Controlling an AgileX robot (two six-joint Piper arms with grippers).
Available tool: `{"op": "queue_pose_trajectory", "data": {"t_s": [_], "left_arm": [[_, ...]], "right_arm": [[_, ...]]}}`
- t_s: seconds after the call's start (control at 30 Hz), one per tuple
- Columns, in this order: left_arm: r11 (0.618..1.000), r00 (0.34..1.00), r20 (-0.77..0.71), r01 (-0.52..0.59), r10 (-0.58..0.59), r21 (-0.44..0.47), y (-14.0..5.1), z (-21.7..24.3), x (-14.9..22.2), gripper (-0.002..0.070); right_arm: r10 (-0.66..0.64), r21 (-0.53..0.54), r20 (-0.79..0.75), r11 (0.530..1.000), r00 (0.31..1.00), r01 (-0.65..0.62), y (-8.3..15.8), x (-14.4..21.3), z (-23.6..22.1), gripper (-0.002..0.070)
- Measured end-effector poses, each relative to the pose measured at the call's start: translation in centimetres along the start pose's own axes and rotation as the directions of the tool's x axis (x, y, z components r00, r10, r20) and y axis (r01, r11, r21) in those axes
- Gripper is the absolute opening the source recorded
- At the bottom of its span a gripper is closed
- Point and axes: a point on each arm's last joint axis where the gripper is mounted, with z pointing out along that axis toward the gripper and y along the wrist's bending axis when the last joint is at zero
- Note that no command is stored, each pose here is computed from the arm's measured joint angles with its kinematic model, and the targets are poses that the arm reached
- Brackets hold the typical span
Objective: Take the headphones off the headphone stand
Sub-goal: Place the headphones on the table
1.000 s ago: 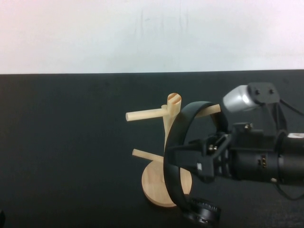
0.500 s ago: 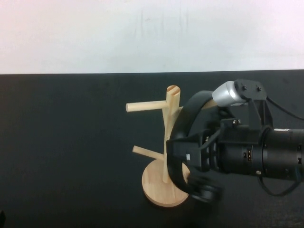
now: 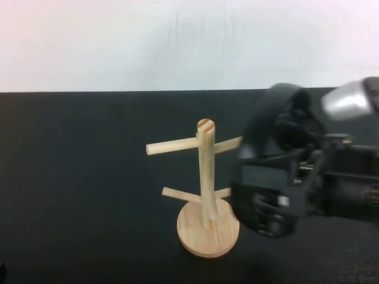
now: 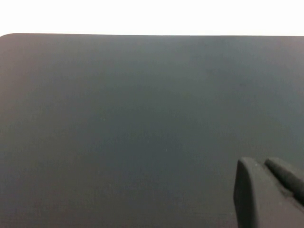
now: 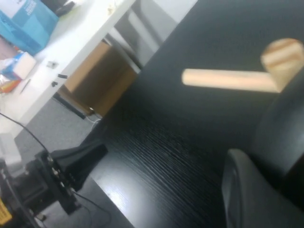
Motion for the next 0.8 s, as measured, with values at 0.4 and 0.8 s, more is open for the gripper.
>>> {"op": "queue_pose_trajectory", "data": {"t_s": [0.4, 0.8], "left_arm": [[1.0, 1.0, 0.0, 0.0, 0.0, 0.0, 0.0, 0.0, 0.0, 0.0002], [1.0, 1.0, 0.0, 0.0, 0.0, 0.0, 0.0, 0.0, 0.0, 0.0002]], "right_arm": [[0.179, 0.47, -0.005, 0.869, 0.984, -0.156, -3.7, 0.4, -6.9, 0.0062], [0.419, 0.793, -0.027, 0.562, 0.907, -0.236, -11.8, 1.5, -4.7, 0.0062]]}}
